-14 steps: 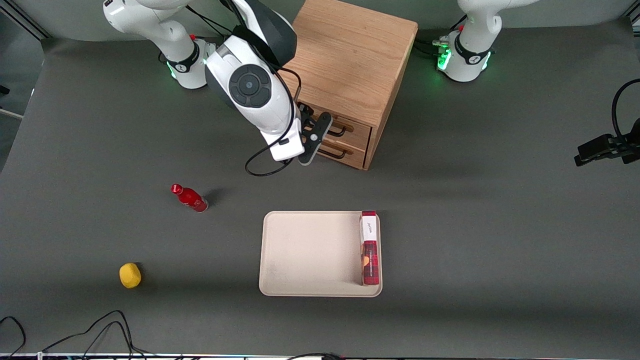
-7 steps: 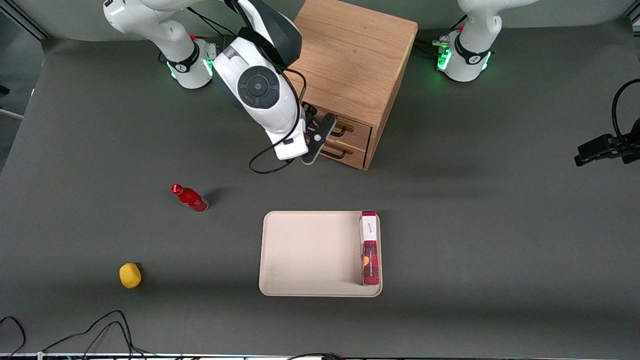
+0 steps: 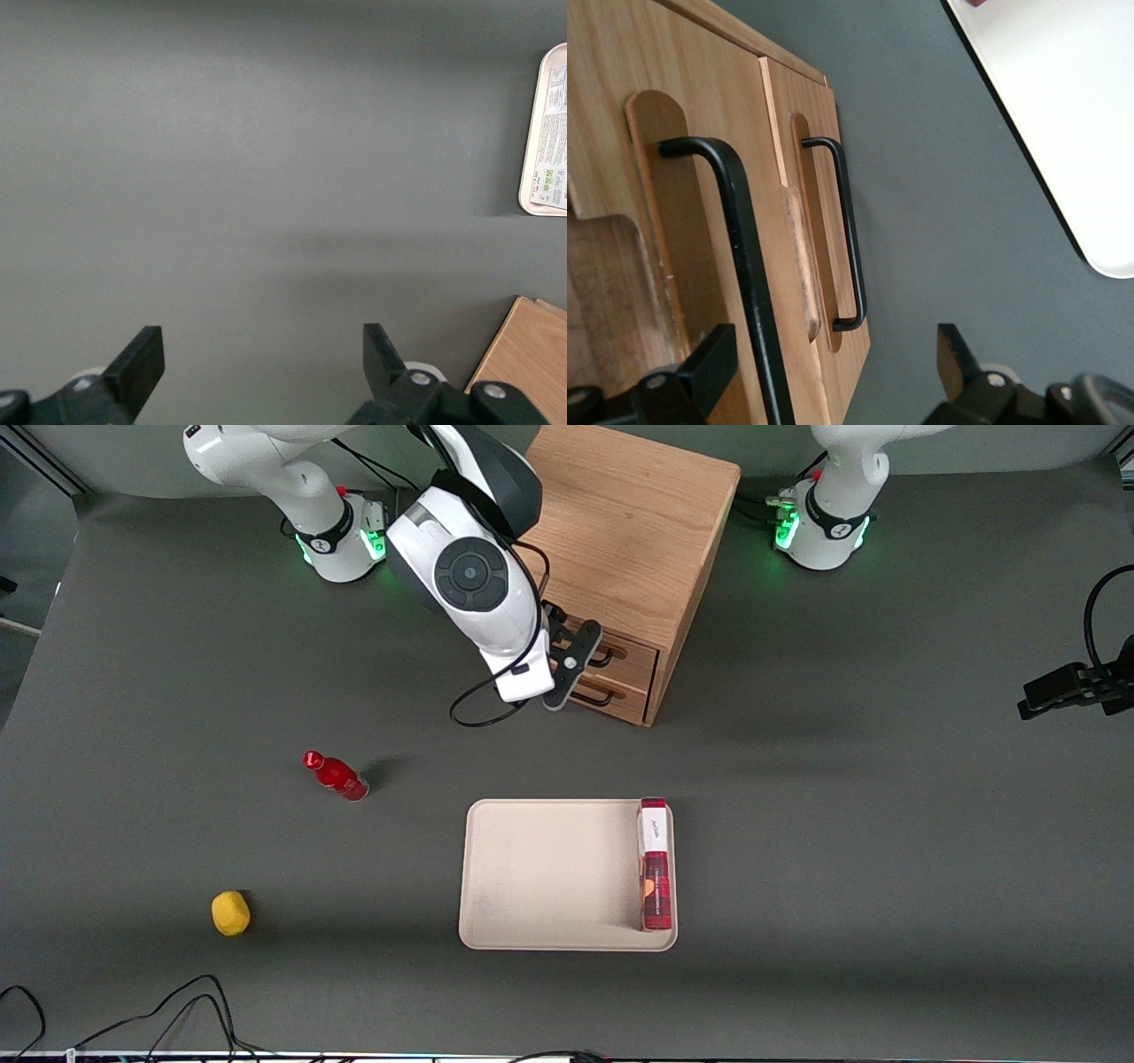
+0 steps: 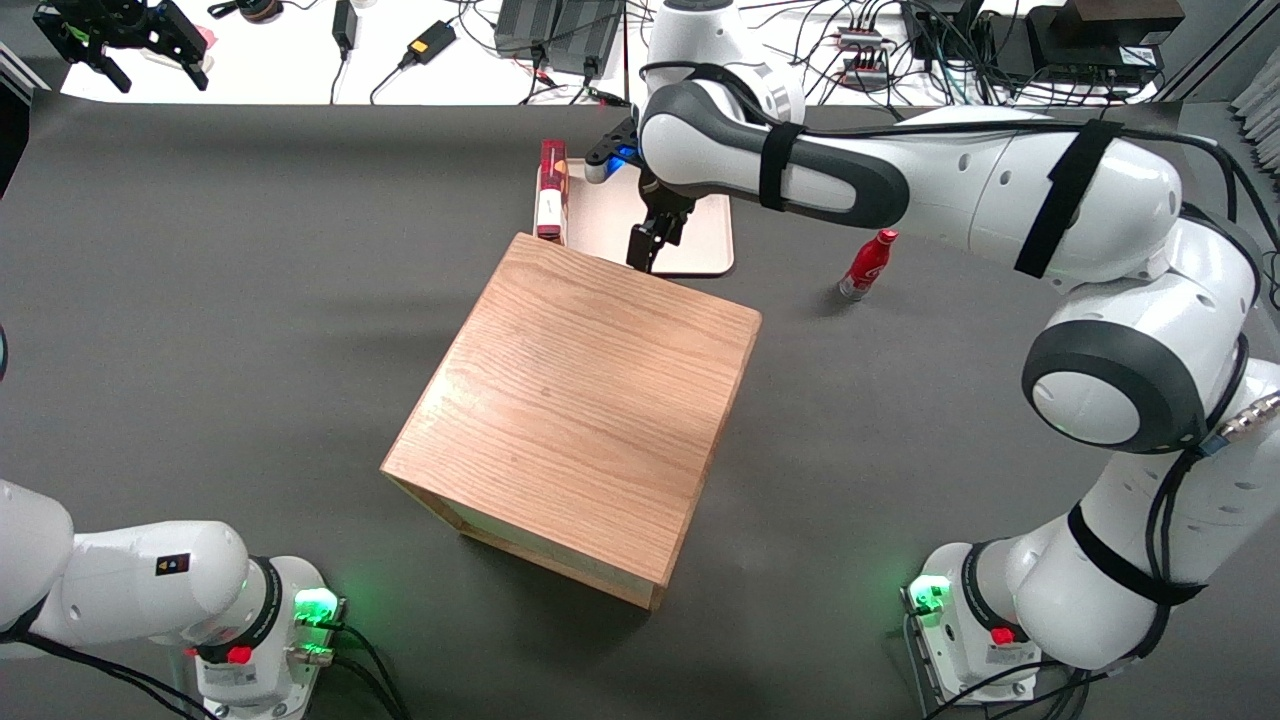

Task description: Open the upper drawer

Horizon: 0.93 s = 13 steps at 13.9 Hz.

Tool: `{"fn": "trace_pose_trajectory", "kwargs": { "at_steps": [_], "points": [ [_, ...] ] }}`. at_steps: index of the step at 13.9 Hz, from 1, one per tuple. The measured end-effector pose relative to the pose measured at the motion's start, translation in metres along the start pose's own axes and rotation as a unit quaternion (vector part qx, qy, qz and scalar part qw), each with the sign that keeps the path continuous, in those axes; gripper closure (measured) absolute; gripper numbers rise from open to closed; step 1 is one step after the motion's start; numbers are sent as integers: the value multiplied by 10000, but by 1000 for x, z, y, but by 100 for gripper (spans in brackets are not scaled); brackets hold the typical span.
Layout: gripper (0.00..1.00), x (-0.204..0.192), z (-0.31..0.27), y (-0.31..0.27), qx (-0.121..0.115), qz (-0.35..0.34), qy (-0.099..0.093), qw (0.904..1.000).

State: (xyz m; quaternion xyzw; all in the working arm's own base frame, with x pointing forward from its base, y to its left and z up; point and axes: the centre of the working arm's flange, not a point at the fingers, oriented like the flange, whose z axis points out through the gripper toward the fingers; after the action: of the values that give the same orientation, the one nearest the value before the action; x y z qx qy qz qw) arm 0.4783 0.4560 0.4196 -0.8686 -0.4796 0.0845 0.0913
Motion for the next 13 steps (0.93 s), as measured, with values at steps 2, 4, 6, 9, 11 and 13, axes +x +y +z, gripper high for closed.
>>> {"fn": "trace_pose_trajectory", "kwargs": {
  "at_steps": [2, 4, 6, 9, 11, 13],
  "points": [
    [0, 0, 3, 1, -7, 7, 18, 10000],
    [0, 1, 9, 2, -22, 20, 56, 10000],
    [0, 1, 13, 4, -26, 29, 69, 10000],
    [0, 2, 16, 4, -34, 31, 100, 9999],
    [0, 4, 18, 5, -37, 32, 124, 9999],
    [0, 5, 20, 6, -39, 39, 130, 9999]
  ]
}}
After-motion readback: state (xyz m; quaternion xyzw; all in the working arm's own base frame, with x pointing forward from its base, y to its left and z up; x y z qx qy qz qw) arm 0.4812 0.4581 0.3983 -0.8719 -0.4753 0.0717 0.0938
